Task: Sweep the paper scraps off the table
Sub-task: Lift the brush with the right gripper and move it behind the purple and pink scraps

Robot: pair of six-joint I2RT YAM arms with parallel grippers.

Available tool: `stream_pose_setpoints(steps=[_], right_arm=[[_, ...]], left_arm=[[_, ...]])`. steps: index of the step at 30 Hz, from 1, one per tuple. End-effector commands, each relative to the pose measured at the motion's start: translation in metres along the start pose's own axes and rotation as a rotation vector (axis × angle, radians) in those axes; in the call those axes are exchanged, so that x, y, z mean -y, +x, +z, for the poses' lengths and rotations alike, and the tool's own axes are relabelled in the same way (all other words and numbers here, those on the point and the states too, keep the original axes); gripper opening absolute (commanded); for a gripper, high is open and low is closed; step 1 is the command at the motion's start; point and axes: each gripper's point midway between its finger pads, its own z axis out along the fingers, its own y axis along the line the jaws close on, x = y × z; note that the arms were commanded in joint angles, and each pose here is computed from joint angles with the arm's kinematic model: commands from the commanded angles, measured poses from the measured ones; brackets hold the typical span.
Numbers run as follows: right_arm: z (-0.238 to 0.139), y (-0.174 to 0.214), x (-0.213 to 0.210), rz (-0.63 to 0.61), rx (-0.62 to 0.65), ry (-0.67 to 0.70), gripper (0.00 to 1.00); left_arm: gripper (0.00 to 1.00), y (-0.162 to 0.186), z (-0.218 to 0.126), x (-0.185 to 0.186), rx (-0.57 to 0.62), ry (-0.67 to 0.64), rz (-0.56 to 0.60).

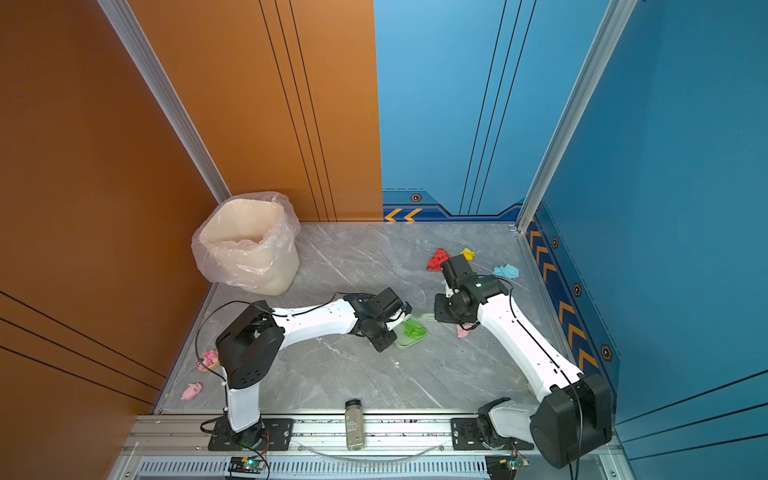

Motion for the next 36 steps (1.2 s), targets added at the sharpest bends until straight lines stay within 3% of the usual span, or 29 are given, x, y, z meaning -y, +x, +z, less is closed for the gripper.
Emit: stream_pose_setpoints(steps=[1, 9, 18, 26, 36], right_arm=[[-0.007, -0.035, 0.024, 0.097, 0.111, 0.080, 0.00], [-0.001, -0.103, 0.048, 0.241, 0.301, 0.160, 0.00], [0.038, -0.139, 0.041, 0.253, 0.265, 0.171, 0.00], [0.064, -0.108, 0.013, 0.156, 0.134, 0.156, 0.00], [0.045, -0.033, -0.032, 0.080, 0.021, 0.036, 0.00]], left_arm=[[0.00, 0.007, 0.004, -0.006, -0.031, -0.021, -0.013], [0.00, 0.001, 0.001, -0.004, -0.017, -0.023, -0.012], [0.00, 0.002, 0.004, -0.003, -0.023, -0.029, -0.009], [0.00, -0.002, 0.005, -0.003, -0.020, -0.029, -0.008], [0.00, -0.003, 0.010, -0.001, -0.026, -0.020, -0.001]])
